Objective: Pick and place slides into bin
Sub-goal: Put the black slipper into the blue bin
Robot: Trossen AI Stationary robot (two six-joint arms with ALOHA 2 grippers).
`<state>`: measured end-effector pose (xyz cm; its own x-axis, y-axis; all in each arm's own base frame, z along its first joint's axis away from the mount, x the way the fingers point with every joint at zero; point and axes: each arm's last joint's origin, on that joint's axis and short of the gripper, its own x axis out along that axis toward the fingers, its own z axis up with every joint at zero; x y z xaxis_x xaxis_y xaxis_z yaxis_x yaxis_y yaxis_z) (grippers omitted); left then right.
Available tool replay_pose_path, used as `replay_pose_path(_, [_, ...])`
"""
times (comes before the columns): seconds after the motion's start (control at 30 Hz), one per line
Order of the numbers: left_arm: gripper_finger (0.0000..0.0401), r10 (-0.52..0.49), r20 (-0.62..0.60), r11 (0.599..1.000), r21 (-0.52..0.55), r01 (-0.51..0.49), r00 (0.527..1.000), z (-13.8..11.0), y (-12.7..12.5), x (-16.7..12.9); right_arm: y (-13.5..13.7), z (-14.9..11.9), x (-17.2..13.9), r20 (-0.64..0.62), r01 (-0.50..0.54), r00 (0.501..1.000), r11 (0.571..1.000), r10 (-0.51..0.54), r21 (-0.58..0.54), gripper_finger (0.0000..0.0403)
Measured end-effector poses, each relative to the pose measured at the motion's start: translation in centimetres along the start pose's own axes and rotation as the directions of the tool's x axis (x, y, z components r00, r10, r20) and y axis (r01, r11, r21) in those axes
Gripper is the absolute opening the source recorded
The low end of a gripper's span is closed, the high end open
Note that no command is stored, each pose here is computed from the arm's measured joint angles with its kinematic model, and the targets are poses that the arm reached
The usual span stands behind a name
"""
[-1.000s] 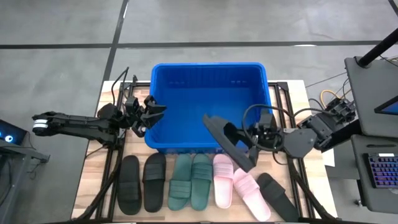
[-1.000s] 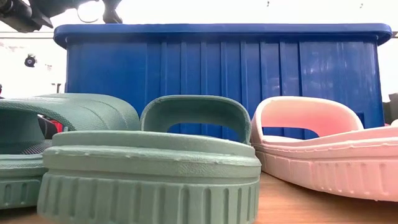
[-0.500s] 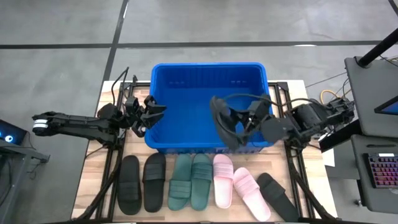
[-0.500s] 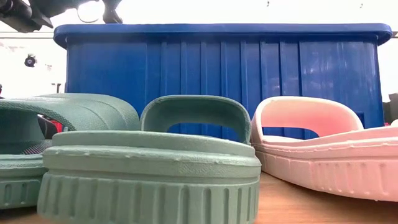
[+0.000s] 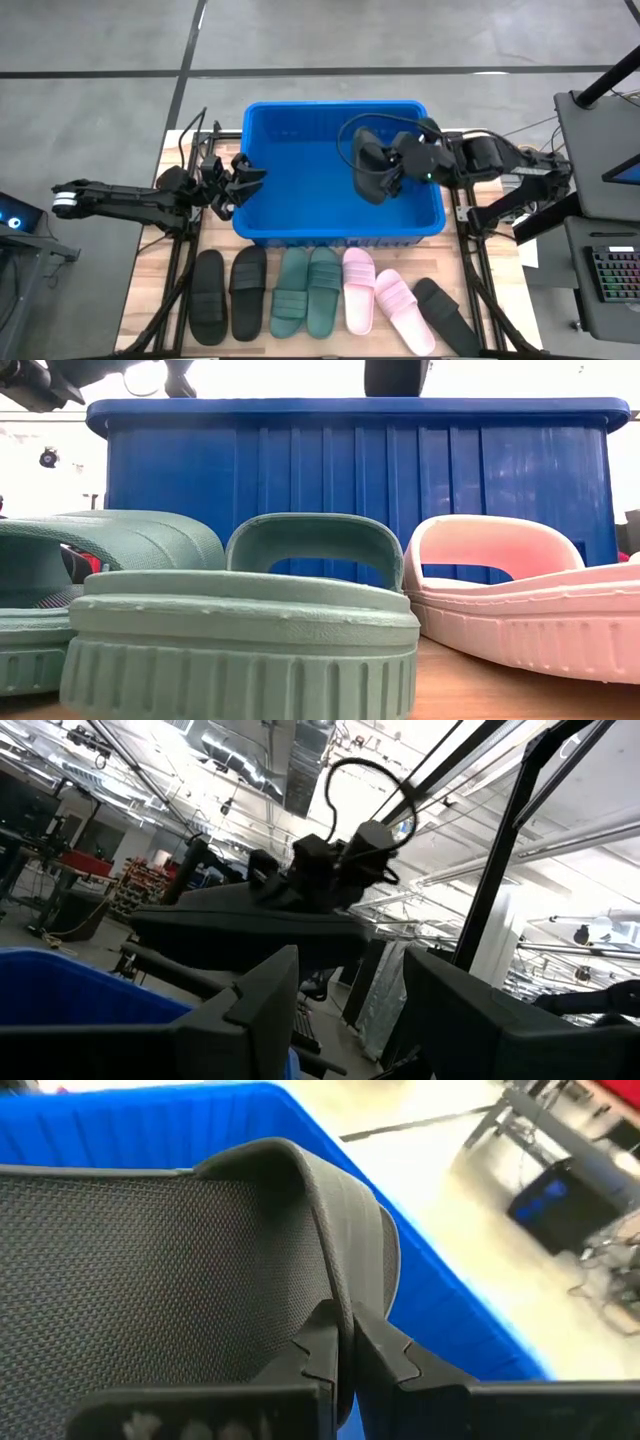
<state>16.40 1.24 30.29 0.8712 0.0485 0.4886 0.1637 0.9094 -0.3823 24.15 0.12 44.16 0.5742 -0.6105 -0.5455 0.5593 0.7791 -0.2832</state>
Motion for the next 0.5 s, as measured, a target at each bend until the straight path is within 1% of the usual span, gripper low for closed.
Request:
replay_pose_path(0.1, [0.0169, 0.021, 0.011, 1.0, 0.0, -0.021, 1.0, 0.0, 0.1, 0.0, -1.1, 0.1, 0.3, -0.01, 0.017, 1.0, 0.995, -0.018, -0.103, 0.0008])
replay_pose_path(0.27, [0.0169, 0.057, 0.029, 0.998, -0.001, -0.057, 0.998, 0.1, 0.2, 0.0, -2.8, 0.2, 1.2, -0.033, 0.065, 0.996, 0.957, -0.077, -0.283, 0.0008])
replay_pose_path(0.4, [0.0169, 0.073, 0.037, 0.997, 0.001, -0.073, 0.997, 0.1, 0.2, 0.0, -4.3, 0.3, 2.4, -0.073, 0.065, 0.993, 0.929, -0.098, -0.365, 0.0008])
replay_pose_path(0.5, [0.0169, 0.093, 0.042, 0.995, 0.03, -0.094, 0.995, 0.0, 0.3, 0.0, -5.2, 0.4, 3.6, -0.106, 0.081, 0.985, 0.905, -0.137, -0.418, 0.0008])
